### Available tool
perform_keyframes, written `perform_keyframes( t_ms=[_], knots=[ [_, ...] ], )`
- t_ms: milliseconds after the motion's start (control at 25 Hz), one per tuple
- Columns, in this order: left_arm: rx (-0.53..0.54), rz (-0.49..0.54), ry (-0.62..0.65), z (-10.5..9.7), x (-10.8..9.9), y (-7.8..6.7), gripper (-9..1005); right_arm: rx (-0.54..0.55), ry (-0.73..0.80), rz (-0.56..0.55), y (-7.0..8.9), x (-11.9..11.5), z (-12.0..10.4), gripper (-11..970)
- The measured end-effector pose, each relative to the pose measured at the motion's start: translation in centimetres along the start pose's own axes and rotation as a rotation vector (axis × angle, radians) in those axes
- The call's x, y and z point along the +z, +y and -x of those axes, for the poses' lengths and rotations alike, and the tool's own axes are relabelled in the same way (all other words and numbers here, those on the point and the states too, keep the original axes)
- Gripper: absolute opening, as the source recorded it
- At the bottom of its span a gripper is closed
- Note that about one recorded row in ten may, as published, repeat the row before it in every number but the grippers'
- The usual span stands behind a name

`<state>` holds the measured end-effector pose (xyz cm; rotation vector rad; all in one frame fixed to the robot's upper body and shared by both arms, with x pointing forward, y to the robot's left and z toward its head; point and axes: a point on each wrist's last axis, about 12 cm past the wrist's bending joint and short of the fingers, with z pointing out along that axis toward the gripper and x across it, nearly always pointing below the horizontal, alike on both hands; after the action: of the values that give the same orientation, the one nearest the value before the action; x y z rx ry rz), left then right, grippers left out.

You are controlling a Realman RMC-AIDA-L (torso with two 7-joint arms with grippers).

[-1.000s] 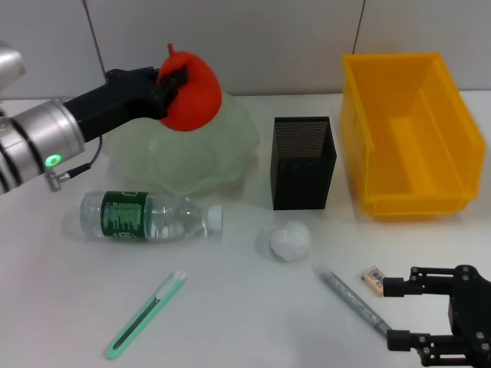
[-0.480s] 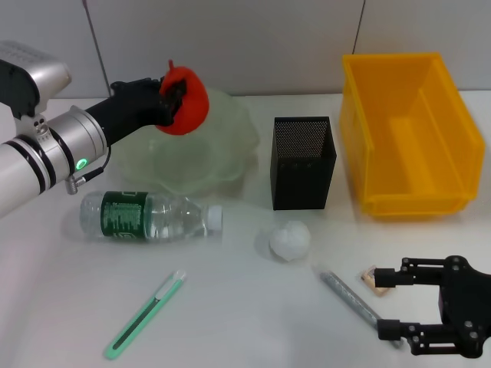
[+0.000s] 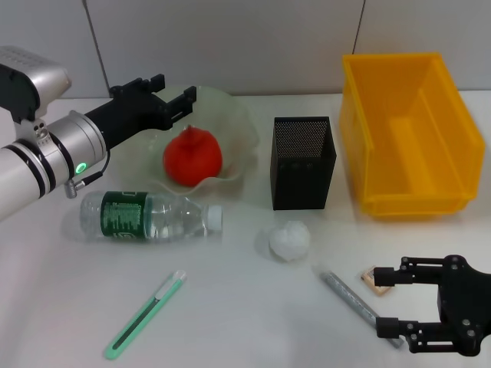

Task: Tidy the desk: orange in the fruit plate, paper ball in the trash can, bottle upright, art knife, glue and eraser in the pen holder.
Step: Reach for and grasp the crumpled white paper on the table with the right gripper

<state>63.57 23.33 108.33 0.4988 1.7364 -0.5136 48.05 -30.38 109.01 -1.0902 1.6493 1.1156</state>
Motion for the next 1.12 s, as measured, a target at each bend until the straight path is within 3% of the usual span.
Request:
perform_keyframes(
  t_ms=[160,320,440,480,520,760,880,920,1120],
  knots=[
    [-0.013,-0.054,0.002,-0.1,-0.4,-0.4,596,0.0,-0.002,-0.003,0.0,0.0,0.0,689],
    [-0.012,-0.184,-0.03,0.1,-1.9,-1.1,745,0.016,-0.001,-0.01,-0.1,-0.2,0.2,690],
    [0.007,-0.339,-0.047,0.0,-4.2,-2.1,797,0.04,0.011,-0.018,-0.3,-0.4,0.5,690],
    [-0.005,-0.425,-0.058,-0.2,-5.9,-2.6,815,0.058,0.024,-0.024,-0.5,-0.5,1.0,690],
    [-0.005,-0.425,-0.058,-0.2,-5.9,-2.6,815,0.063,0.029,-0.027,-0.6,-0.6,1.2,689],
    [-0.029,-0.608,-0.119,-1.0,-11.4,-3.3,814,0.109,0.072,-0.065,-1.5,-1.3,3.5,689],
    [-0.04,-0.664,-0.119,-1.9,-14.3,-3.2,814,0.157,0.132,-0.098,-2.5,-1.4,6.5,689],
    [-0.04,-0.664,-0.119,-1.9,-14.3,-3.2,814,0.157,0.132,-0.098,-2.5,-1.4,6.5,690],
    [-0.036,-0.709,-0.081,-2.9,-16.1,-3.5,815,0.219,0.287,-0.144,-3.6,-0.6,10.6,690]
  ],
)
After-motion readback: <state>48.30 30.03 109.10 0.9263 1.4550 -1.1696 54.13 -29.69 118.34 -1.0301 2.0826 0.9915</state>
